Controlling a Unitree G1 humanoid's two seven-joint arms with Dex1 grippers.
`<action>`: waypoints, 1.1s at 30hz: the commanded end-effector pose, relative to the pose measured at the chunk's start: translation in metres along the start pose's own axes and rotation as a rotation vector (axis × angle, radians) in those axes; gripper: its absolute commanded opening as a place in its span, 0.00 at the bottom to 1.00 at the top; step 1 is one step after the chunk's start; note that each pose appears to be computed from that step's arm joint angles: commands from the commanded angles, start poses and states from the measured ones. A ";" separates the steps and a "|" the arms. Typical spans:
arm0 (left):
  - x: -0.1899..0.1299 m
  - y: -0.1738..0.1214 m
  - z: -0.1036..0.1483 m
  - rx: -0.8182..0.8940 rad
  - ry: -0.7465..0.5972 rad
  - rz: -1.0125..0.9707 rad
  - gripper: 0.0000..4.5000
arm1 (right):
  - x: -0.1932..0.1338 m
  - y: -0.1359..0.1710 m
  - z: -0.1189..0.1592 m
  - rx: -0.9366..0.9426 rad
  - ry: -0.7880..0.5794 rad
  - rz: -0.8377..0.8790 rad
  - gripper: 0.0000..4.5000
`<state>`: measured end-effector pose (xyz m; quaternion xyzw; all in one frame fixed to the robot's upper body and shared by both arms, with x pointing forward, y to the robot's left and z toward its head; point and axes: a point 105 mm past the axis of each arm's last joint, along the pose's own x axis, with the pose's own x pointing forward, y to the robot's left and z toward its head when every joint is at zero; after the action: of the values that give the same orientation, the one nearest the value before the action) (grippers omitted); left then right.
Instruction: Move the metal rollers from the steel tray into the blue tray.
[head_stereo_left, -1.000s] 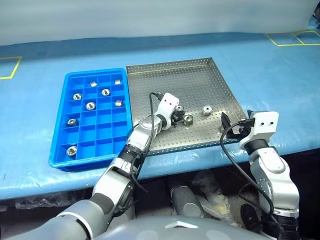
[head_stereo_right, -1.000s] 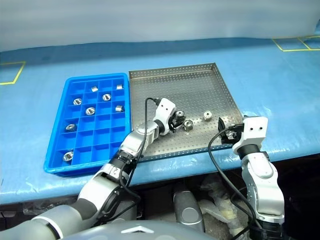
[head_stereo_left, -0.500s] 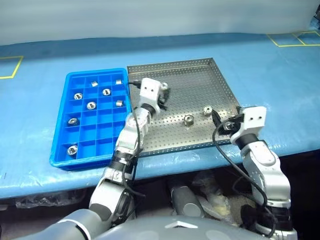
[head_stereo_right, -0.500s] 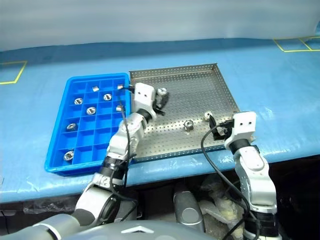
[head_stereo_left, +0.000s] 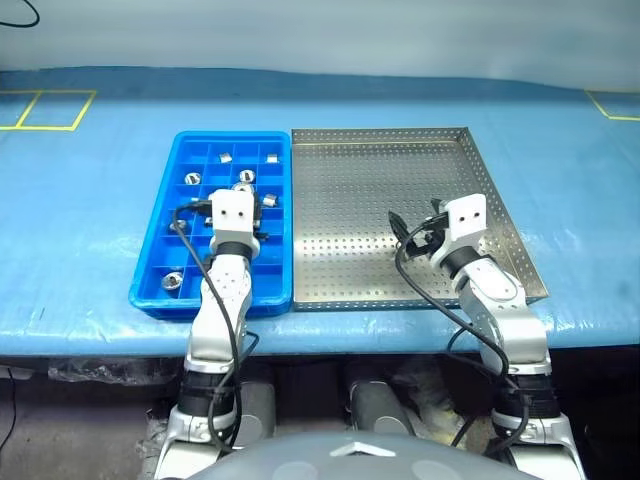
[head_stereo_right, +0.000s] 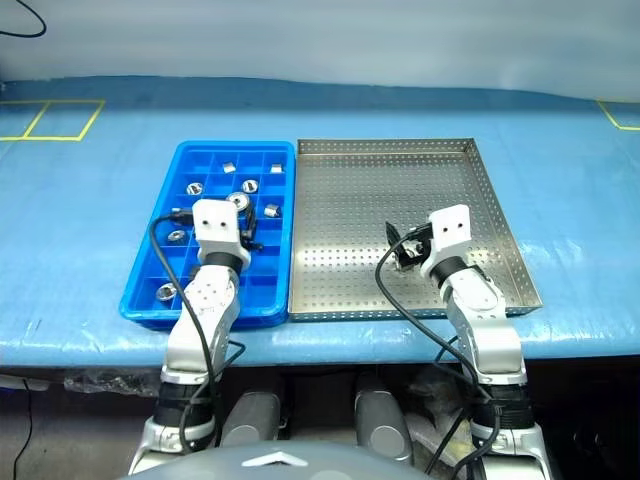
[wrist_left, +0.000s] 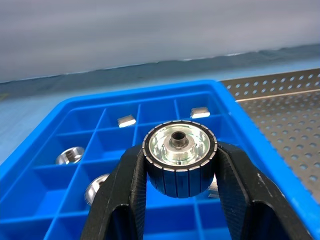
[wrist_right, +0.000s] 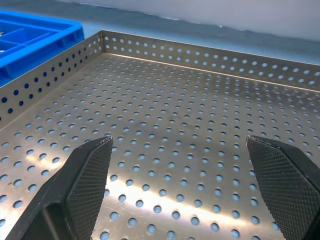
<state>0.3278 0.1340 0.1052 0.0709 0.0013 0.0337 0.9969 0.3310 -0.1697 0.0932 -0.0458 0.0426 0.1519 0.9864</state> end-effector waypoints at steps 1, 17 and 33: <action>-0.010 0.013 0.016 0.018 -0.055 0.039 0.37 | 0.006 0.003 0.014 -0.023 -0.058 0.023 1.00; -0.038 0.020 -0.010 -0.050 0.092 0.025 0.54 | 0.012 0.004 0.016 -0.020 -0.067 0.045 1.00; -0.023 -0.020 0.054 0.007 -0.217 -0.502 0.89 | -0.017 -0.042 -0.004 0.000 0.068 -0.142 1.00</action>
<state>0.3093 0.1116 0.1468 0.0832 -0.0661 -0.1881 0.9764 0.3278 -0.2071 0.0845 -0.0511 0.0779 0.0952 0.9911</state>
